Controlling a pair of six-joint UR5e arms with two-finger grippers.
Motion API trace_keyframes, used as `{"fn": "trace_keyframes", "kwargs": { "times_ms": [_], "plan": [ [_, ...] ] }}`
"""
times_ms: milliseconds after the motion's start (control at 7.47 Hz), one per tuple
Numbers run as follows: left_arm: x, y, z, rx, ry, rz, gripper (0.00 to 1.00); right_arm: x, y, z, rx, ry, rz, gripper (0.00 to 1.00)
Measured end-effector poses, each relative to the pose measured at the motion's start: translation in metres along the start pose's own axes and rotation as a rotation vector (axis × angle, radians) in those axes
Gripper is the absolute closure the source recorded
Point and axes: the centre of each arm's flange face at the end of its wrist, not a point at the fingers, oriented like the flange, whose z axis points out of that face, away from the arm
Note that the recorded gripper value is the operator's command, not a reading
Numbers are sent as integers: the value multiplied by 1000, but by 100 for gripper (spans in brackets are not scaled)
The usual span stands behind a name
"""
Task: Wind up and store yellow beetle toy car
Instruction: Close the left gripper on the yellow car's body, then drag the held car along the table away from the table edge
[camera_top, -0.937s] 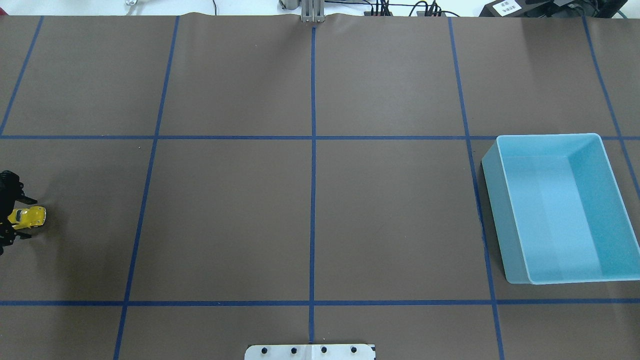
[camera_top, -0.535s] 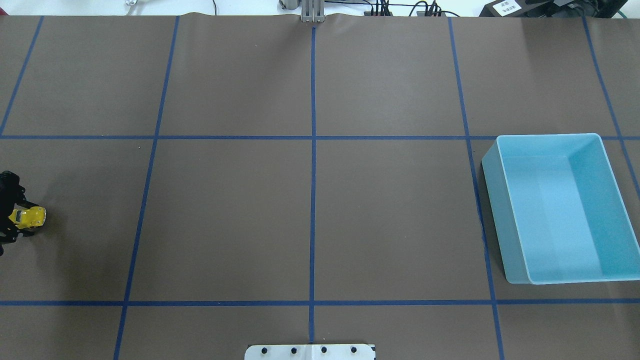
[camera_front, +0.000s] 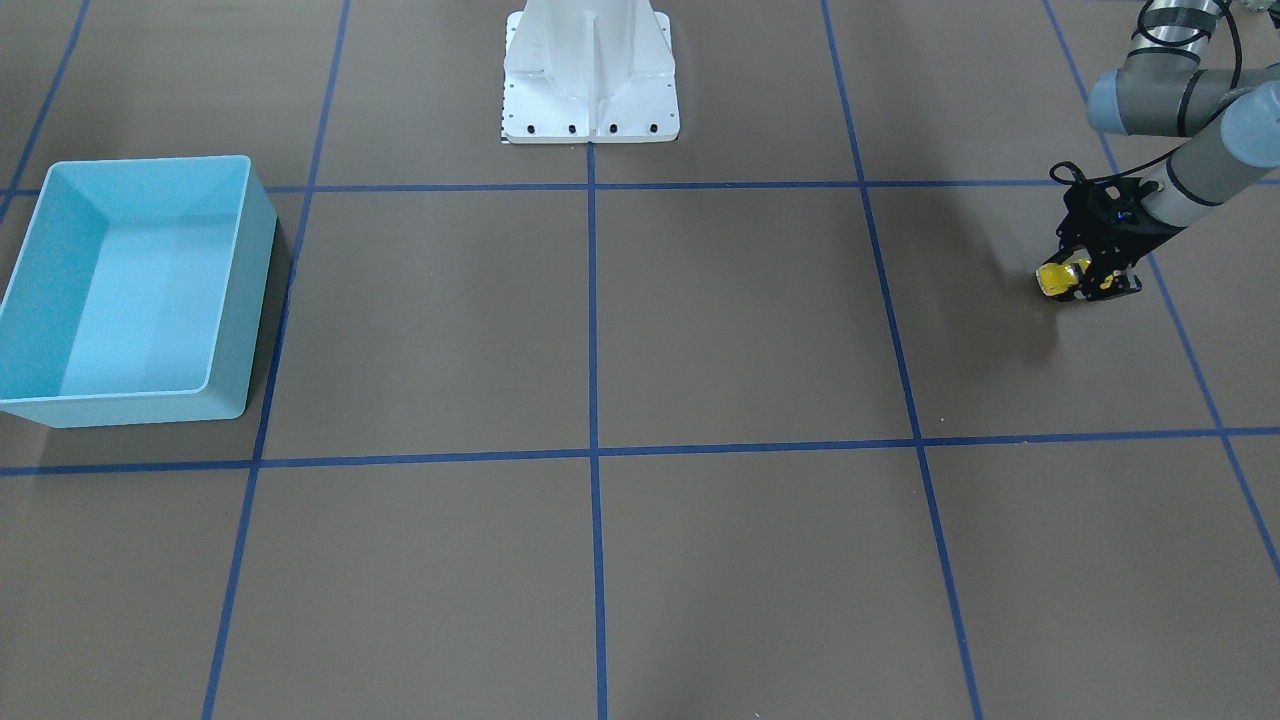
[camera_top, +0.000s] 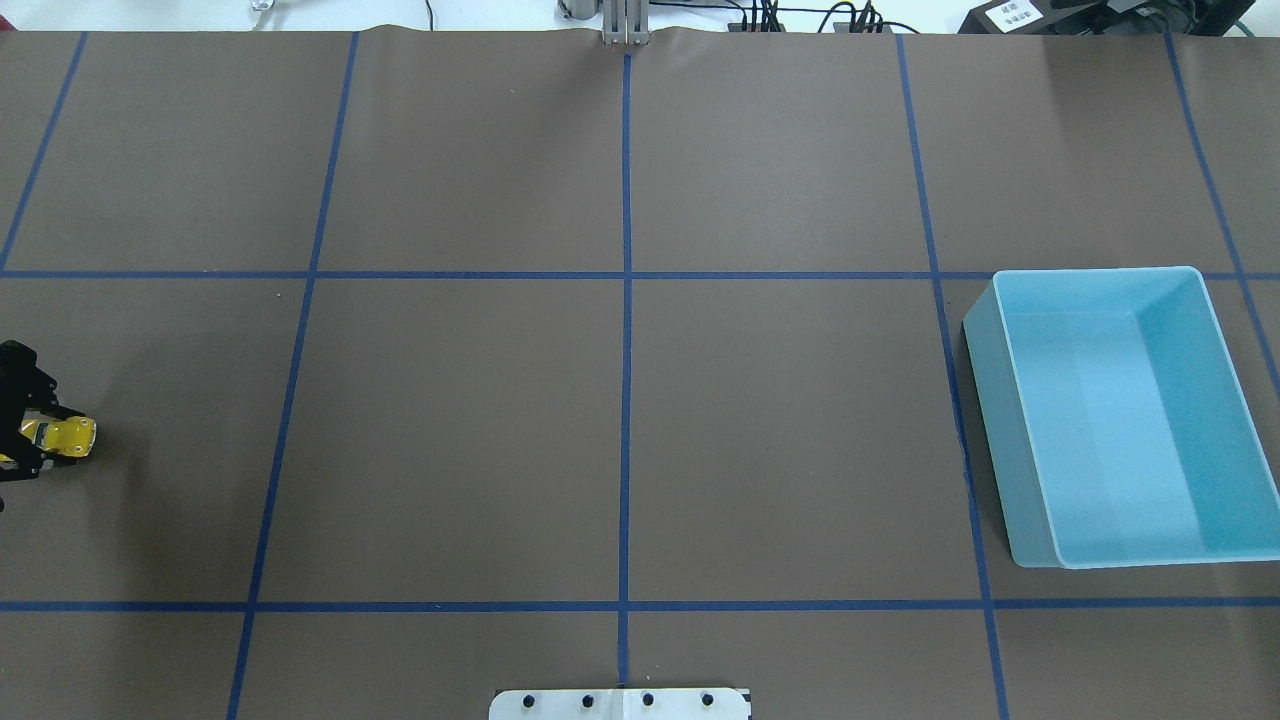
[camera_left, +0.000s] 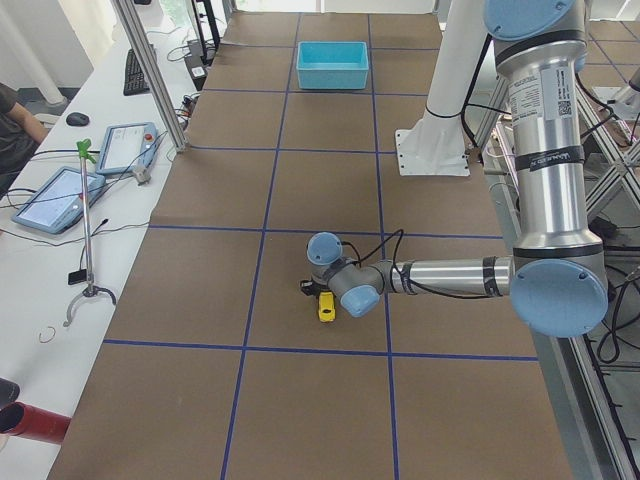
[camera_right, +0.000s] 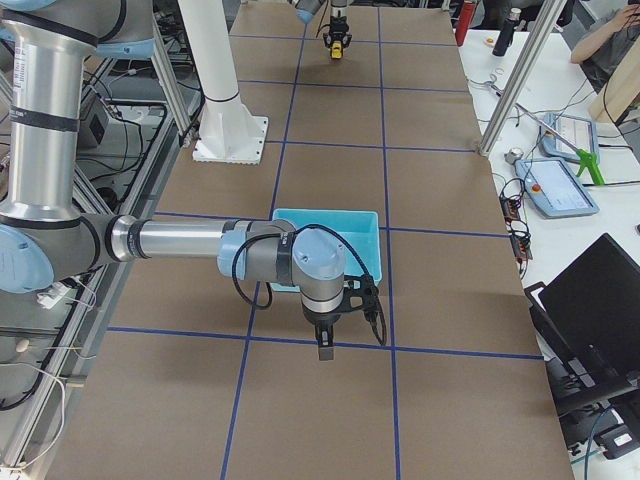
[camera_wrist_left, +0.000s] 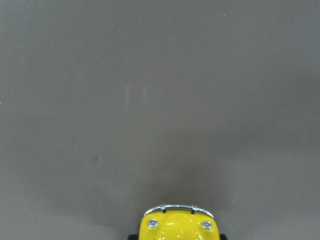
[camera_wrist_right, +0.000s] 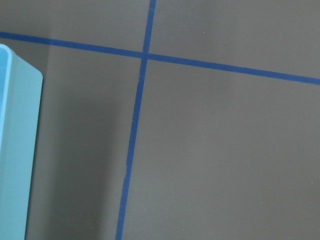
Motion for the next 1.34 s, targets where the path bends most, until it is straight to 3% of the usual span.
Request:
{"fn": "trace_keyframes", "kwargs": {
  "times_ms": [669,1339],
  "plan": [
    [-14,-78,-23,139,-19,123,100,1,0,1,-1,-1,2,0],
    [-32,-112,6,159,14,155,100,1,0,1,-2,-2,2,0]
  ]
}}
